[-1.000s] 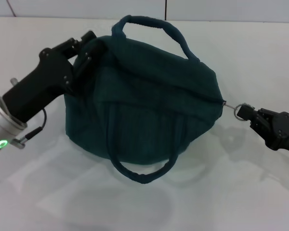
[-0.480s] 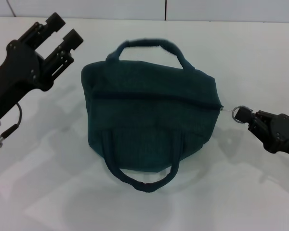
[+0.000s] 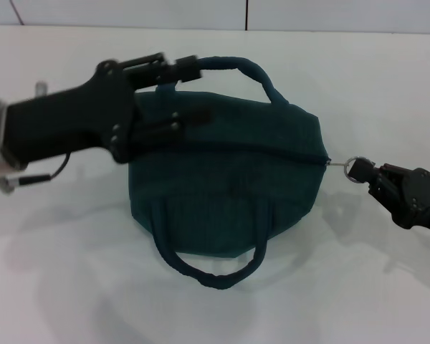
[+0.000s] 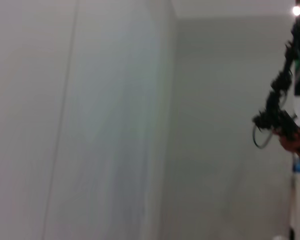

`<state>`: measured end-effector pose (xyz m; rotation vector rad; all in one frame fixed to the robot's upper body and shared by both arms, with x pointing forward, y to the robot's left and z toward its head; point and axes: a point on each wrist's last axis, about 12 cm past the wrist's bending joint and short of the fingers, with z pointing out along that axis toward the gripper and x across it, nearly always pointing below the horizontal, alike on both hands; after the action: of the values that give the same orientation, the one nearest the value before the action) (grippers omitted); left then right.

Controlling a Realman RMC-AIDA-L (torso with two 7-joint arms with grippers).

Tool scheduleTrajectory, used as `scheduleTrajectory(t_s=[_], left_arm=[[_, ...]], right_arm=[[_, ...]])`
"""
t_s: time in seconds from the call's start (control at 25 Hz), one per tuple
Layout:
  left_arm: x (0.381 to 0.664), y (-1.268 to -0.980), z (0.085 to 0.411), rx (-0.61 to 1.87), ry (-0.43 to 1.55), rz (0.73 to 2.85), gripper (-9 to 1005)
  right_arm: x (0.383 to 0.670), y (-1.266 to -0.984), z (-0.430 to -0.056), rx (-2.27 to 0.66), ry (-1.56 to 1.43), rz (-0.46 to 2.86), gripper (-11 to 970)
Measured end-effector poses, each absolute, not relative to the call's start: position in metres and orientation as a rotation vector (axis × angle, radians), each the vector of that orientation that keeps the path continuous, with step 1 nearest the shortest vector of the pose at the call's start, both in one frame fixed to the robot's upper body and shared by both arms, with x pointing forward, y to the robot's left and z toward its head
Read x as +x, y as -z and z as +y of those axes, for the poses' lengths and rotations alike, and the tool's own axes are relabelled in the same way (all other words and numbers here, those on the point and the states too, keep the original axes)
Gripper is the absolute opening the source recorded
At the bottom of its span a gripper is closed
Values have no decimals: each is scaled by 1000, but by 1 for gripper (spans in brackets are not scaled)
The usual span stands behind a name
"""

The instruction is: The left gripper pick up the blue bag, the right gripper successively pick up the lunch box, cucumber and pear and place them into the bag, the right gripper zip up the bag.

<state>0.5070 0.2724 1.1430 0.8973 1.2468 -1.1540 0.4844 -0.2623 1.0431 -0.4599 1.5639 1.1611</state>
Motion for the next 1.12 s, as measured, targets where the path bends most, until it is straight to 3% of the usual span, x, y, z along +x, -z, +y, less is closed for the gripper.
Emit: scheduleTrajectory(t_s=[0.16, 0.32, 0.48, 0.68, 1.12], left_arm=[[523, -1169, 263, 986, 1124, 1307, 582], [546, -1210, 235, 1166, 1031, 1520, 581], [560, -1230, 215, 1269, 913, 1701, 580], [574, -1236, 196, 1327, 794, 1896, 579], [577, -1235, 183, 1377, 713, 2013, 521]], right_arm=[[483, -1042, -263, -462, -1156, 1563, 9], [483, -1042, -263, -464, -1152, 1562, 9], [482, -1043, -263, -466, -1160, 1554, 9], [479, -1043, -264, -464, -1167, 1547, 9], [478, -1043, -266, -448, -1162, 1544, 9]])
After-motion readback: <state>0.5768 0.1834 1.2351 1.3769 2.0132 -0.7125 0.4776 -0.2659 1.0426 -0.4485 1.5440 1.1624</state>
